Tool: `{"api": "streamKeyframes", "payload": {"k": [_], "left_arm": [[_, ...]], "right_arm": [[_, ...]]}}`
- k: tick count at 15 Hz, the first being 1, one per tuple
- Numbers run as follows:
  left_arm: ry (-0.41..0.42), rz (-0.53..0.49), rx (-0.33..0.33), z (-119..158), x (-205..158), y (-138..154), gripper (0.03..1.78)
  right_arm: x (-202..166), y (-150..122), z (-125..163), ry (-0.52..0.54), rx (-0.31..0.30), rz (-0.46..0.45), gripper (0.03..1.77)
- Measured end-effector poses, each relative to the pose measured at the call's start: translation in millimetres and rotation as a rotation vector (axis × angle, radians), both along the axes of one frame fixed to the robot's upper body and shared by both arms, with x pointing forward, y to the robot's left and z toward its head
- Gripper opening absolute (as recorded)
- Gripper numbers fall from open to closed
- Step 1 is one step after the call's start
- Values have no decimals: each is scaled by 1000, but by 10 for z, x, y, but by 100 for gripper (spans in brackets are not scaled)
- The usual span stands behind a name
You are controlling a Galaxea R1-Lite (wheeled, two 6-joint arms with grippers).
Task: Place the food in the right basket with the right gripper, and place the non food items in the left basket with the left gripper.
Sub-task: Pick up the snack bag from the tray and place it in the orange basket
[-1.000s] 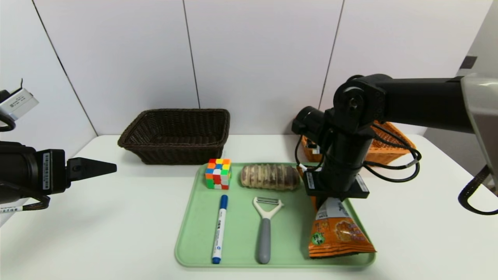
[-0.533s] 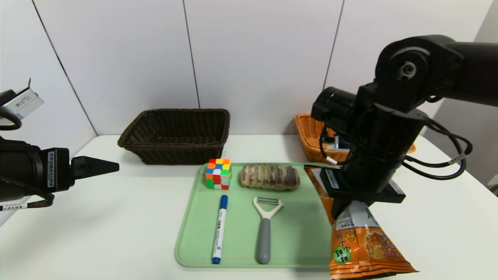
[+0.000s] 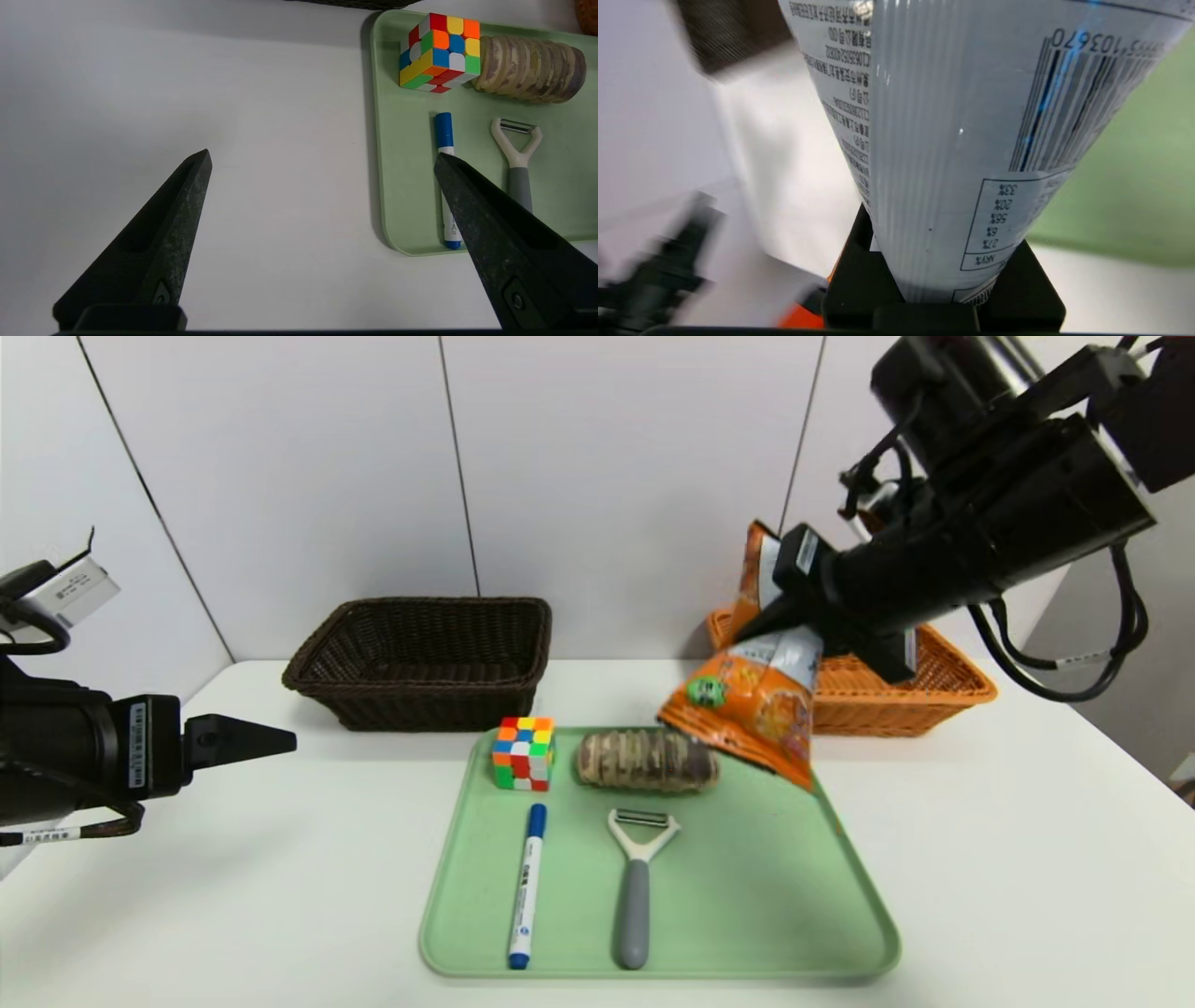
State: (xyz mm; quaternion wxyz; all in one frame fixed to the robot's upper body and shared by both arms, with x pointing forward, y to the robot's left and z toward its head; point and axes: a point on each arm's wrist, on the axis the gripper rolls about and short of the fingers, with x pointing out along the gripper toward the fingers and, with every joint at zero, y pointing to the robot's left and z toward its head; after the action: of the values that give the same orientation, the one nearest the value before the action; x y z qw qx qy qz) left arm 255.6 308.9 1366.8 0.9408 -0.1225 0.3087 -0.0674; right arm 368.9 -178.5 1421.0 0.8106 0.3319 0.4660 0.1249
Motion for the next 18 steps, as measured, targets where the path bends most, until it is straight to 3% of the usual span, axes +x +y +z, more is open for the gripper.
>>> {"api": "streamKeyframes", "payload": {"k": [3, 8, 12, 18], "left_arm": [[10, -6, -8, -14, 9, -22, 169], [14, -5, -12, -18, 13, -26, 169], [17, 1, -18, -20, 15, -26, 169], [18, 0, -20, -23, 16, -27, 169]], "right_arm": [[277, -231, 164, -84, 220, -221, 37], [788, -665, 15, -85, 363, -495, 37], [1176, -975, -344, -36, 342, -637, 37], [1485, -1221, -691, 10, 357, -734, 37]]}}
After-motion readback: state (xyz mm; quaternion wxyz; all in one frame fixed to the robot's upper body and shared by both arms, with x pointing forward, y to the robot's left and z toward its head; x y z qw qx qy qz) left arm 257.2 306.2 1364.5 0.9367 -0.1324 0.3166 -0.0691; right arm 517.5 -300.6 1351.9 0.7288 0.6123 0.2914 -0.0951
